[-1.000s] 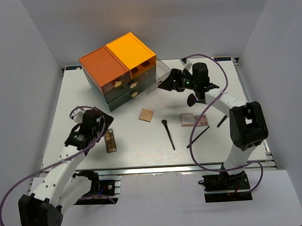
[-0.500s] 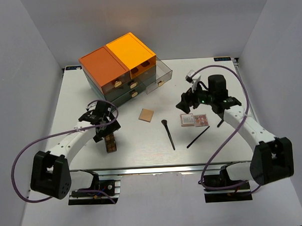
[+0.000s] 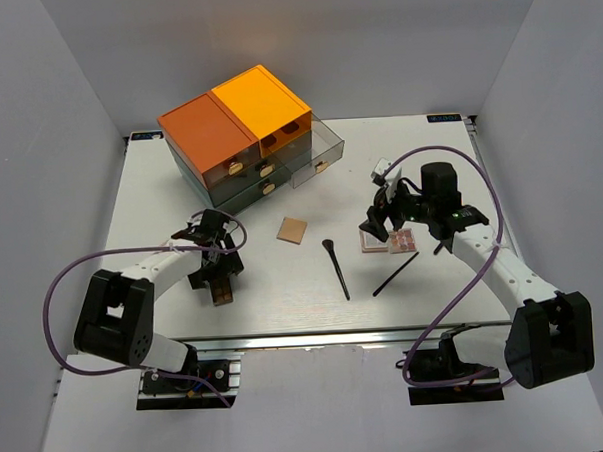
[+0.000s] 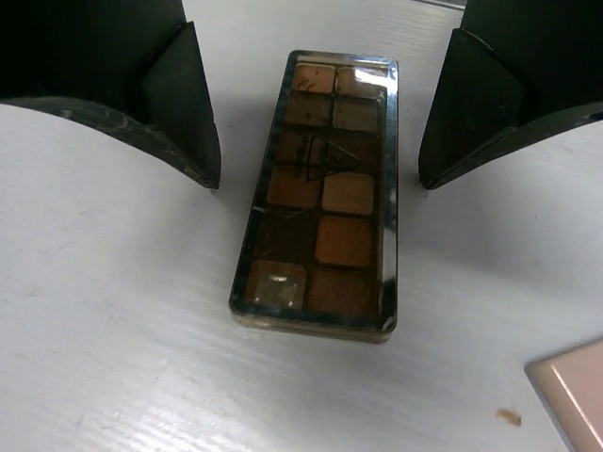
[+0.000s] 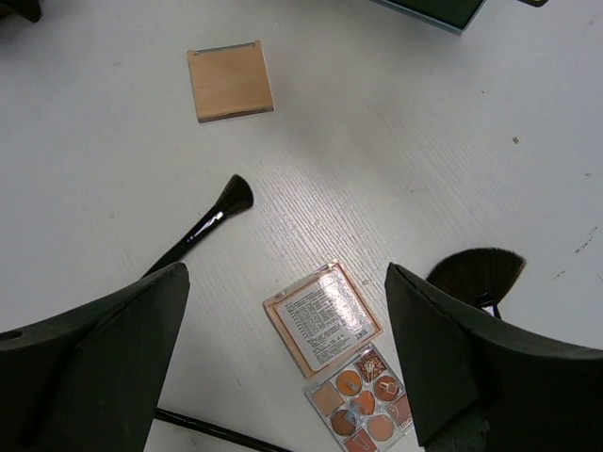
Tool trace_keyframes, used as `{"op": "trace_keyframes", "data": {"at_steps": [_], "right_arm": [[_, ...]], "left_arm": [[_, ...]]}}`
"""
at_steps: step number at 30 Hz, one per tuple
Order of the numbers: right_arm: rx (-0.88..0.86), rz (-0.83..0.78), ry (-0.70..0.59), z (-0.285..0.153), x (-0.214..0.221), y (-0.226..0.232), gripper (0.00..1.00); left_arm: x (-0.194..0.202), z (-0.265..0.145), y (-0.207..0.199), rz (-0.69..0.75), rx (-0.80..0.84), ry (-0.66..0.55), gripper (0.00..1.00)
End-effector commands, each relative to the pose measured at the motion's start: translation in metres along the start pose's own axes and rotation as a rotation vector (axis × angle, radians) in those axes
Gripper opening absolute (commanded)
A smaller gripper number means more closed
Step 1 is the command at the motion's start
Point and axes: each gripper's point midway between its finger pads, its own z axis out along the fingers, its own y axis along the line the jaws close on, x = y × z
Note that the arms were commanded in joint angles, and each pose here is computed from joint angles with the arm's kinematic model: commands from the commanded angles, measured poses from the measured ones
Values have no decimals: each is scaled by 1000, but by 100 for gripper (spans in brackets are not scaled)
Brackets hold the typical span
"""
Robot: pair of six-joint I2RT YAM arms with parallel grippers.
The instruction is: Organize the makeup
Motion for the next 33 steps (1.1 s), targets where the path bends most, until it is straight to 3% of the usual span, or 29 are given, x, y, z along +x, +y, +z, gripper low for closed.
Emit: {"op": "trace_keyframes", "data": {"at_steps": [1,5,7,12,14,17,23,26,27,28,29,30,31,32,33], "right_arm": [[9,-32,-42,-5,-15,-3,89],[26,-37,-53,-8,-22,-8,89],[37,-40,-60,-10,-26,-12,89],[74,-39,-71,-14,-34,-23,89],[98,-49,-80,-18,-38,-29,89],[149,-65,-94,-22,-44,-39,89],[221,-28,-83,-25,-46,-56,88],[193,-25,-102,-29,-48,-54,43],[190,-24,-108,-30,-50,-54,14],[194,-21,-110,-32,-50,-55,5],[193,-19,-111,-33,-50,-54,0],[198,-13,-109,-35,-49,-55,0],[197,-13,-110,-35,-49,-55,0],[201,-10,-109,-36,-48,-55,0],[201,-7,-108,-36,-47,-54,0]], "left_arm": [[-8,11,-9,17,36,-33,94],[-8,16,-13,6,45,-30,79],[-5,16,-13,-6,51,-27,60],[-4,5,-13,-56,99,-65,39],[0,-1,-18,-67,152,-65,25],[-6,-32,-42,-91,319,-126,10],[-24,-144,-117,1,688,-372,0],[-63,-209,-149,46,810,-494,0],[-76,-225,-157,65,827,-536,0],[-89,-238,-165,88,834,-571,0],[-100,-231,-179,174,793,-587,0],[-140,-257,-211,284,777,-667,0],[-140,-257,-211,285,776,-668,0],[-166,-297,-225,306,815,-747,0],[-179,-301,-234,379,790,-789,0]]}}
